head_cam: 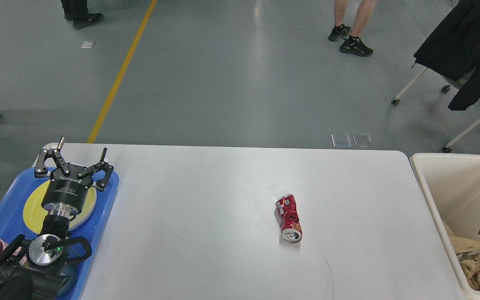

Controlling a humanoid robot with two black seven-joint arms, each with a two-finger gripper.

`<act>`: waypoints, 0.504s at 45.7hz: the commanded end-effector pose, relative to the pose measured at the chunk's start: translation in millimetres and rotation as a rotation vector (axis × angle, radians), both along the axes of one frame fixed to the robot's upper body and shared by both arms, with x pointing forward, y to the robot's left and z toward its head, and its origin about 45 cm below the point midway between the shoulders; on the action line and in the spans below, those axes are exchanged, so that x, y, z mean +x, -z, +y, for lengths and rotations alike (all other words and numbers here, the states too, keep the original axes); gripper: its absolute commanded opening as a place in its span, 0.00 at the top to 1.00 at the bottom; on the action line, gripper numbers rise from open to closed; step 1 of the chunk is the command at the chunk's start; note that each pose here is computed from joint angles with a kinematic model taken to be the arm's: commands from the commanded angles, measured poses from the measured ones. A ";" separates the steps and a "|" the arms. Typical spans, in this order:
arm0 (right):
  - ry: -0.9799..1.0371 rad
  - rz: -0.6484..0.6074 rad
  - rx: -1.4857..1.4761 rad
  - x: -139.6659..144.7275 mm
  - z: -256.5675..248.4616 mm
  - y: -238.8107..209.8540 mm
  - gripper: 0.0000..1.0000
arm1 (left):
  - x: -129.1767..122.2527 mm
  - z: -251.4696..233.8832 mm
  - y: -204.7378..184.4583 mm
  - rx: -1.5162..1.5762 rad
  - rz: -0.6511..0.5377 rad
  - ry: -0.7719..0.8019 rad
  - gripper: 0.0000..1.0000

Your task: Tidy desktop

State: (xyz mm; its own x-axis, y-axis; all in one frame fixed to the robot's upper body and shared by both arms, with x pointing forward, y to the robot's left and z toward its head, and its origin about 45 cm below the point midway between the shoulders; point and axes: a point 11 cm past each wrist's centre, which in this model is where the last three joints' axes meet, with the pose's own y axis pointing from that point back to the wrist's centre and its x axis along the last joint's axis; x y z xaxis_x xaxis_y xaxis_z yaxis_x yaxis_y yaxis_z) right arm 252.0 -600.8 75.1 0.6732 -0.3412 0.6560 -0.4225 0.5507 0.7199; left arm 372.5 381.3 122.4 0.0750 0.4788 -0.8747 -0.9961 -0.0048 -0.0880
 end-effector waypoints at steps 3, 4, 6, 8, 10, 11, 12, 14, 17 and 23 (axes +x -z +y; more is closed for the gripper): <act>-0.005 0.112 0.048 28.1 15.3 -34.0 0.00 | 0.1 -0.3 -0.2 0.000 -0.001 0.001 0.03; -0.006 0.133 0.054 30.9 19.3 -38.0 0.00 | -0.1 0.0 0.2 0.000 0.000 0.000 0.03; -0.008 0.173 0.068 38.1 29.4 -46.9 0.00 | 0.5 -0.2 -0.4 0.000 -0.001 0.000 0.03; -0.009 0.214 0.075 44.3 38.9 -57.2 0.00 | 0.7 -0.4 -0.8 0.000 -0.002 0.001 0.03; -0.012 0.248 0.074 52.7 47.8 -70.7 0.00 | 0.5 -0.2 -0.4 0.000 -0.001 0.000 0.03; -0.014 0.266 0.075 57.2 52.7 -78.7 0.00 | -0.1 0.0 0.2 0.000 0.000 0.000 0.03; -0.018 0.286 0.075 61.3 58.1 -87.0 0.00 | -0.1 0.0 0.2 0.000 0.000 0.000 0.03; -0.031 0.336 0.085 67.9 70.2 -104.9 0.00 | 0.1 -0.4 -0.4 -0.001 -0.002 0.001 0.03; -0.066 0.399 0.107 78.5 91.1 -132.9 0.00 | -0.1 -0.1 0.0 0.000 -0.001 0.001 0.03; -0.171 0.477 0.188 95.6 144.7 -180.3 0.00 | -0.1 -0.1 0.0 0.000 -0.001 0.001 0.03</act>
State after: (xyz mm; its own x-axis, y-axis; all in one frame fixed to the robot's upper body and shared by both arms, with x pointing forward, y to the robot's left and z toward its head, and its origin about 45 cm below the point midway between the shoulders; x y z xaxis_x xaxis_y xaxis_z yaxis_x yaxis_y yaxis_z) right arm 337.1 -496.3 219.1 0.9016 -0.3305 0.2792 -0.1266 0.4155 0.9007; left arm 372.8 381.0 122.8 0.0772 0.4784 -0.8748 -0.9959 -0.0038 -0.0899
